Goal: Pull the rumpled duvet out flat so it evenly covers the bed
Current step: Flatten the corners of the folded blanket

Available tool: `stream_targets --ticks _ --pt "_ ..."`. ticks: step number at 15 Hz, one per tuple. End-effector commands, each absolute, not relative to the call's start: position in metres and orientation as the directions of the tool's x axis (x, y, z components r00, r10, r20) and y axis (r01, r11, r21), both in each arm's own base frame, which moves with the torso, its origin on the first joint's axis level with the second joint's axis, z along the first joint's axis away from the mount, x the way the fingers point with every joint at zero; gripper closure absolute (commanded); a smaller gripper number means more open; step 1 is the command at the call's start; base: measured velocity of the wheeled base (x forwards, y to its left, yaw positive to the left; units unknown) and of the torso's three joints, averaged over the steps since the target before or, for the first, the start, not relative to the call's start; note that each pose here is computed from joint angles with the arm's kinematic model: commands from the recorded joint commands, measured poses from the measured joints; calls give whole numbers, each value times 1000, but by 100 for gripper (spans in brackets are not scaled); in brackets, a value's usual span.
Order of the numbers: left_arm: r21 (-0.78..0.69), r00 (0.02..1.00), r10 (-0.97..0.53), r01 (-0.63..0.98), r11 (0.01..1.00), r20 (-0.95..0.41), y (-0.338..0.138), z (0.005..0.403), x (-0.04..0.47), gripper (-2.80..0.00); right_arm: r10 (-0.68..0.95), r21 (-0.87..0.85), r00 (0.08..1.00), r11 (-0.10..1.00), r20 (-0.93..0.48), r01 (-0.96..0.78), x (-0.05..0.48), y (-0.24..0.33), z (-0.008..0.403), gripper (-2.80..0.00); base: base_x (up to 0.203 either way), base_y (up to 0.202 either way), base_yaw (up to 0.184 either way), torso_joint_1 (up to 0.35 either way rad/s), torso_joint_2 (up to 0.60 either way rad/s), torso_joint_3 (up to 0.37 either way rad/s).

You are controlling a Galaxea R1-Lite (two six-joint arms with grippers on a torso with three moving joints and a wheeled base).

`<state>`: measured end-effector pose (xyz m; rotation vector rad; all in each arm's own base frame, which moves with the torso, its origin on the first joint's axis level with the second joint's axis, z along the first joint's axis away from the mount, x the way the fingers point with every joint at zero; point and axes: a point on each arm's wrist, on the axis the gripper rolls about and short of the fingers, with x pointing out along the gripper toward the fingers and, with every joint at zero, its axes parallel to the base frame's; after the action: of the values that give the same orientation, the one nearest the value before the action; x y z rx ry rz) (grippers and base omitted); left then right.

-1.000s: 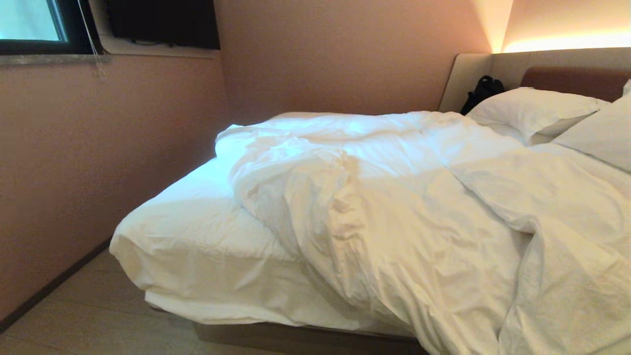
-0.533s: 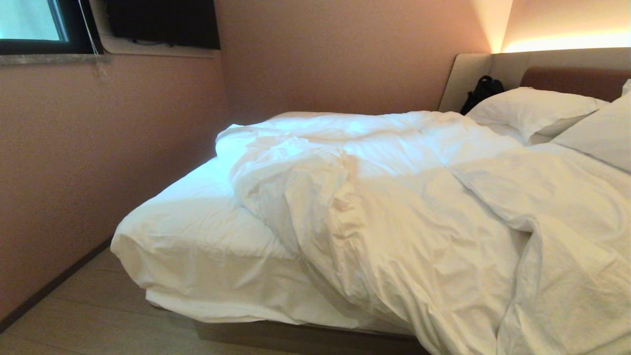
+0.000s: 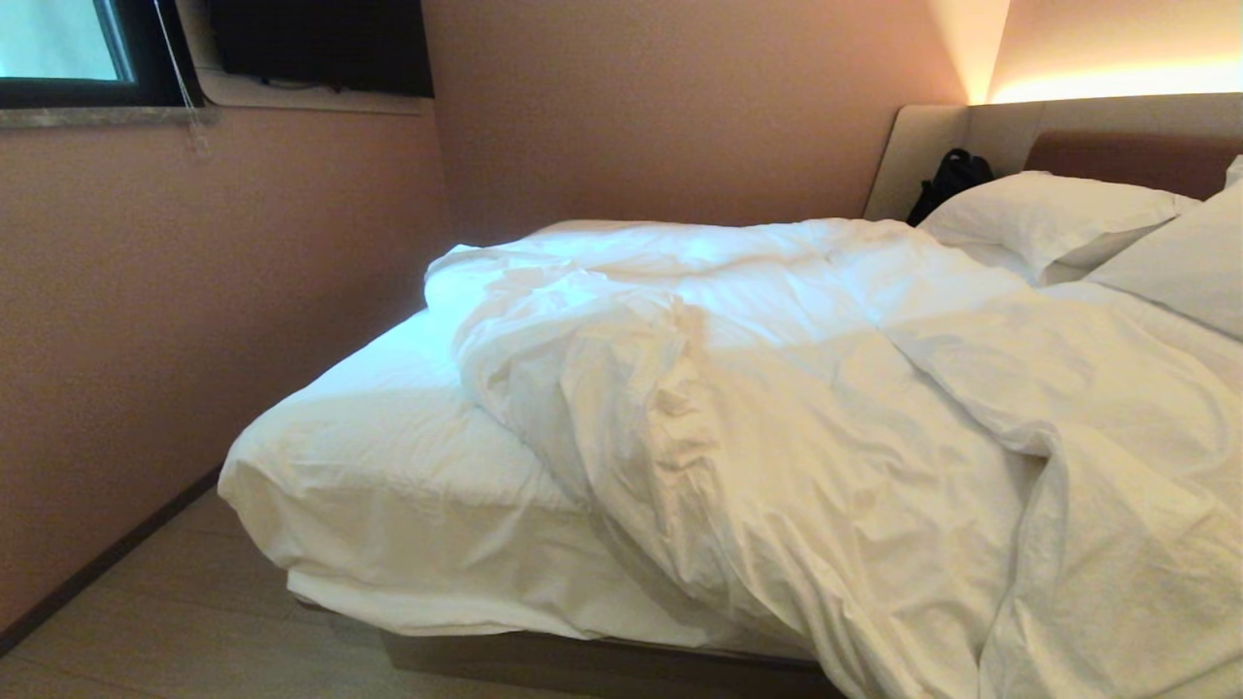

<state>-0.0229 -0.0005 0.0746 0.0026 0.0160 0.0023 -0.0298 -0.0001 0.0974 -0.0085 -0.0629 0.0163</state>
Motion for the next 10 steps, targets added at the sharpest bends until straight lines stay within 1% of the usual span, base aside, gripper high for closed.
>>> stream_targets --ticks 1,3,6,7,8,10 --pt "3 1000 3 -3 1000 -15 0 75 -23 0 20 55 998 998 58 -23 -39 0 118 0 0 0 0 0 0 0" --pt "3 1000 3 -3 1000 -15 0 75 -23 0 16 159 1000 987 11 -18 -45 0 141 0 0 0 0 0 0 0" --pt "3 1000 3 -3 1000 -15 0 75 -23 0 -24 219 996 975 -86 42 -33 -1 155 0 0 0 0 0 0 0" --pt "3 1000 3 -3 1000 -17 0 74 -23 0 -42 257 992 964 -118 71 -25 -2 165 0 0 0 0 0 0 0" --pt "3 1000 3 -3 1000 -15 0 75 -23 0 -55 306 991 948 -124 91 -18 -3 177 0 0 0 0 0 0 0" --pt "3 1000 3 -3 1000 -15 0 75 -23 0 -42 377 996 924 -76 68 -14 -4 199 0 0 0 0 0 0 0"
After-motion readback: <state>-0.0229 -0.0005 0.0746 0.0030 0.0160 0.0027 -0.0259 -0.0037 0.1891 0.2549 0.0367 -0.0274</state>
